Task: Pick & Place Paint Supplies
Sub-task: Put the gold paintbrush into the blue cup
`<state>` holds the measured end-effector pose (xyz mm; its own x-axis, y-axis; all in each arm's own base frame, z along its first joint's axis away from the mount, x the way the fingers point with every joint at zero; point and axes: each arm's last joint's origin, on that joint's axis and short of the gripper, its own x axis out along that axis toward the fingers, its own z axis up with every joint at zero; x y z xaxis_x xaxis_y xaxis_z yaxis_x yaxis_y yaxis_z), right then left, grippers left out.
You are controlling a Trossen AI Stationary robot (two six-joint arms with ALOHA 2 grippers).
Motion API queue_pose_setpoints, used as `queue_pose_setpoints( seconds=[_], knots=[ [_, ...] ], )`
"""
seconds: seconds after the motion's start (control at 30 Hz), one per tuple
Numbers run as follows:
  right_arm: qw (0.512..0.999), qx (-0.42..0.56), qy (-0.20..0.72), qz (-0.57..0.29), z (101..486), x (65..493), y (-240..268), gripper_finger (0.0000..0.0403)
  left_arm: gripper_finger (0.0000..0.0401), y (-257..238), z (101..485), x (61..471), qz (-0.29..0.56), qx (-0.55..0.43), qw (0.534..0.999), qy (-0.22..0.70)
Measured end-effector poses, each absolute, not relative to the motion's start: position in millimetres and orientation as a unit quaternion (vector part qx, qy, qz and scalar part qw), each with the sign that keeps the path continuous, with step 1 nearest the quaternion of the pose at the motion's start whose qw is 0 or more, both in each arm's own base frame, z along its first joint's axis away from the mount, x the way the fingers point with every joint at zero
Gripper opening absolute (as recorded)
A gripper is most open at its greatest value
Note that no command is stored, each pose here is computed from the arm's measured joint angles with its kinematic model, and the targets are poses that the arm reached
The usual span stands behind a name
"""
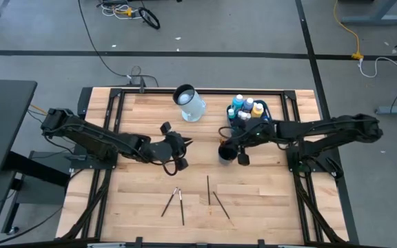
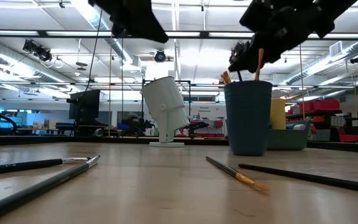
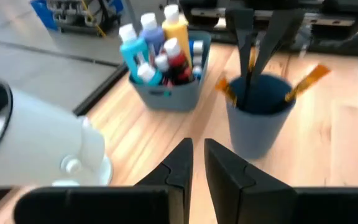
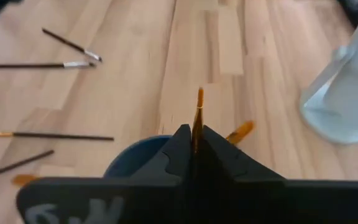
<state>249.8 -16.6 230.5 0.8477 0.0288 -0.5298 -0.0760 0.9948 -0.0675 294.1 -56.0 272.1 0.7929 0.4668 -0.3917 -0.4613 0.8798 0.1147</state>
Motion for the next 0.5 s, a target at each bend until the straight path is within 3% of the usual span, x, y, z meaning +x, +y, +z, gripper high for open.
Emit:
queue_pose_setpoints(
  seconds=[0.23,0.5],
  knots=[
    [0.951,-0.057,0.303,-0.007,218.2,256.0,-19.4,0.0067,0.0050,-54.7,263.5,294.2,0.254,0.012,0.941,0.224],
    [0.956,-0.096,0.267,-0.079,231.4,253.7,-23.6,0.0083,0.0050,-54.5,257.4,297.2,0.257,0.017,0.938,0.233]
  ],
)
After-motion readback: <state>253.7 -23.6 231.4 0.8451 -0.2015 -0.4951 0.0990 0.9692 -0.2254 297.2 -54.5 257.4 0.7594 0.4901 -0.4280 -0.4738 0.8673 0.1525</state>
